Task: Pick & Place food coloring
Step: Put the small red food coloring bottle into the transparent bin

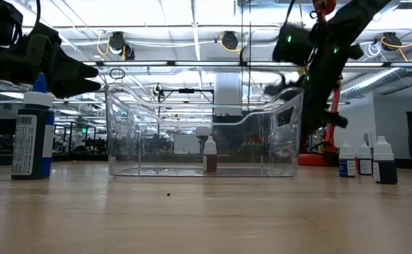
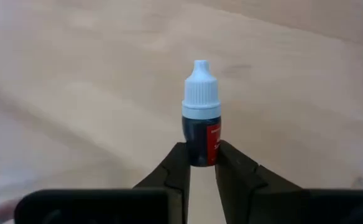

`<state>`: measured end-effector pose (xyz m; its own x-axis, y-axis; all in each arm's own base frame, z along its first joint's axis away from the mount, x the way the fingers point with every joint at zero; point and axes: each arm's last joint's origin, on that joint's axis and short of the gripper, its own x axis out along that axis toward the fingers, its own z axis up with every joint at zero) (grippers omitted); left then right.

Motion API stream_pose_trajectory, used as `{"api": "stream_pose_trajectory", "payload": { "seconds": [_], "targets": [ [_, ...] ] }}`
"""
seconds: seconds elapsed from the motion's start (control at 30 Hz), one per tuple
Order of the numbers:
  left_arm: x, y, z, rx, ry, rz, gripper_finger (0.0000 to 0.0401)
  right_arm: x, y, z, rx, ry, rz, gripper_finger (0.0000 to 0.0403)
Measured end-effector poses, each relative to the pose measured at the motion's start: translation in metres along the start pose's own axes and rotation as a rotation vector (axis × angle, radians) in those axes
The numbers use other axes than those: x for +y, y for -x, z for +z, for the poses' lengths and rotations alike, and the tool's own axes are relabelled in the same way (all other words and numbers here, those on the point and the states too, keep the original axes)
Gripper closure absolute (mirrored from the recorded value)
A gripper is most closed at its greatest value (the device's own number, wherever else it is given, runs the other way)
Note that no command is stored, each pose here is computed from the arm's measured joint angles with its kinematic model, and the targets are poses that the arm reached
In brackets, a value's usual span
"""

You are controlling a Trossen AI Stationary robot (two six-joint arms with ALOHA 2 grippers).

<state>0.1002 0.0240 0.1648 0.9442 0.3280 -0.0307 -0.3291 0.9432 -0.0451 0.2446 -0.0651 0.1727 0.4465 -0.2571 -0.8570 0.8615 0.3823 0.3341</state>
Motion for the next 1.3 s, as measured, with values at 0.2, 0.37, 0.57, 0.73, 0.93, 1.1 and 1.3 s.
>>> {"api": "stream_pose_trajectory", "payload": {
  "seconds": [0.2, 0.37, 0.57, 0.73, 0.93, 1.1, 1.3],
  "targets": [
    [0.000, 0.000, 0.000, 0.000, 0.000, 0.000, 0.0022, 0.016, 0.038, 0.004, -0.191, 0.123, 0.162, 0.0358],
    [0.000, 0.000, 0.000, -0.002, 0.000, 0.000, 0.0022, 0.037, 0.065, -0.006, -0.336, 0.375, 0.326, 0.0358],
    [0.000, 0.000, 0.000, -0.002, 0.000, -0.006, 0.0022, 0.065, 0.082, -0.029, -0.492, 0.643, 0.462, 0.0358],
    [0.000, 0.000, 0.001, -0.015, -0.024, 0.013, 0.0022, 0.081, 0.084, -0.049, -0.546, 0.793, 0.530, 0.0358],
    [0.003, 0.001, 0.012, -0.114, -0.171, 0.104, 0.0022, 0.092, 0.081, -0.069, -0.549, 0.890, 0.578, 0.0358],
    [-0.001, 0.002, 0.017, -0.180, 0.058, -0.017, 0.0022, 0.100, 0.075, -0.081, -0.562, 0.939, 0.607, 0.0358],
    [-0.002, 0.004, 0.027, -0.278, 0.203, -0.067, 0.0022, 0.106, 0.066, -0.087, -0.574, 0.974, 0.615, 0.0358]
  ]
}}
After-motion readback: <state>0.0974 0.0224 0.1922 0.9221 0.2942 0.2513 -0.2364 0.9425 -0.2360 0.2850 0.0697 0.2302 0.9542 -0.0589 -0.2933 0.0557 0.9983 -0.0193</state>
